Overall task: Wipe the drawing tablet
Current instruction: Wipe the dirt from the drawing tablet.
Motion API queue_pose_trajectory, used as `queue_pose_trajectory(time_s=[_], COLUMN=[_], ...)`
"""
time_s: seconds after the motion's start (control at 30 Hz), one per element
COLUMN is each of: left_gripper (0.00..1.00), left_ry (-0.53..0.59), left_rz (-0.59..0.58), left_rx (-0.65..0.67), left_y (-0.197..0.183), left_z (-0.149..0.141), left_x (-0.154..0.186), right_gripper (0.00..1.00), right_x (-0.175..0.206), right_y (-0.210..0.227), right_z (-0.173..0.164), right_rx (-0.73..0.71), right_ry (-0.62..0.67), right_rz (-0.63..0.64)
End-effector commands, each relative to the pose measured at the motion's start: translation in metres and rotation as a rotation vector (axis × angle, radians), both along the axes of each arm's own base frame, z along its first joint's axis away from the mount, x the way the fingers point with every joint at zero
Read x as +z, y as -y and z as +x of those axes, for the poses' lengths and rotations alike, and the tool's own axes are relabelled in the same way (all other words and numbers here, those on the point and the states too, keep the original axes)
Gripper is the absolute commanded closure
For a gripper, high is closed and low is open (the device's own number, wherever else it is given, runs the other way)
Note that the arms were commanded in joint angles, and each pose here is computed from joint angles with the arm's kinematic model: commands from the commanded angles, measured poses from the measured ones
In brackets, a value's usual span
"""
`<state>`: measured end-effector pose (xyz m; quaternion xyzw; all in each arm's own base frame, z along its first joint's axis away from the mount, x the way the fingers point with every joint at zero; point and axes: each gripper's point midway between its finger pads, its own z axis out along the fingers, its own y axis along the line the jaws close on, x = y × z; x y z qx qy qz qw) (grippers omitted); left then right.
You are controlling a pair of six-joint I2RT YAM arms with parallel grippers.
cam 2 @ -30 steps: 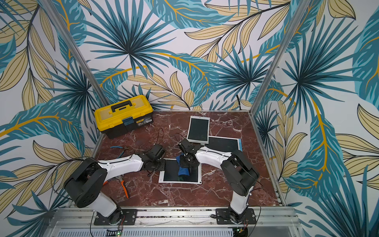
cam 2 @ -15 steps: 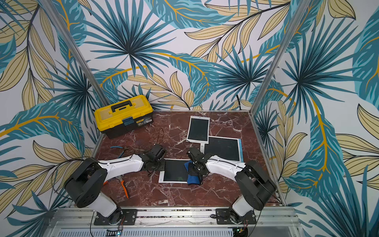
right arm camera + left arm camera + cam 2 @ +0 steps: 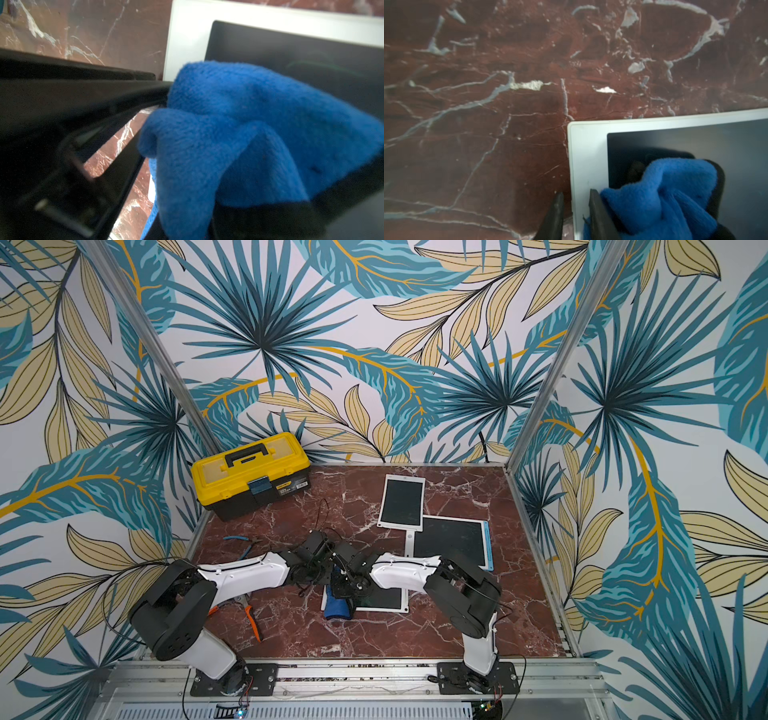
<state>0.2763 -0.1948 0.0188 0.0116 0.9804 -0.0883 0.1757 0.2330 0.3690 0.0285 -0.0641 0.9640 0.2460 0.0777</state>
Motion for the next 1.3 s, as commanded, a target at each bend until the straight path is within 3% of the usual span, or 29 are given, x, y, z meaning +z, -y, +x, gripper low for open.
queue_pose_trajectory(time_s=[0.0,0.3,0.5,0.77,0.97,1.07,1.27], left_gripper=[0.76,0.76,0.76,0.76,0.75,0.76,0.75], left_ry=[-0.167,-0.169,-0.177,-0.183,-0.180,-0.183,-0.188], left_rz=[0.156,0.160,0.160,0.166,0.166,0.163,0.165], left_rx=[-0.006,-0.015,-0.017,-0.024,-0.024,-0.030,-0.032], left_y=[-0.032,-0.033,-0.031,-0.031,-0.029,-0.027,-0.027], left_z=[-0.043,-0.044,-0.043,-0.044,-0.042,-0.042,-0.045], left_x=[-0.043,-0.044,-0.046,-0.048,-0.048,-0.048,-0.050], right_gripper=[0.74,0.74,0.74,0.74,0.74,0.74,0.74], right_x=[-0.039,-0.049,-0.035,-0.033,-0.040,-0.039,-0.039], right_y=[0.022,0.152,0.199,0.196,0.156,0.129,0.071], right_z=[-0.013,-0.028,-0.036,0.007,0.037,0.041,0.025], right_rx=[-0.038,-0.231,-0.269,-0.292,-0.260,-0.224,-0.110], right_ry=[-0.068,-0.073,-0.030,-0.036,-0.085,-0.105,-0.098], right_rz=[-0.094,-0.224,-0.292,-0.273,-0.176,-0.108,-0.085])
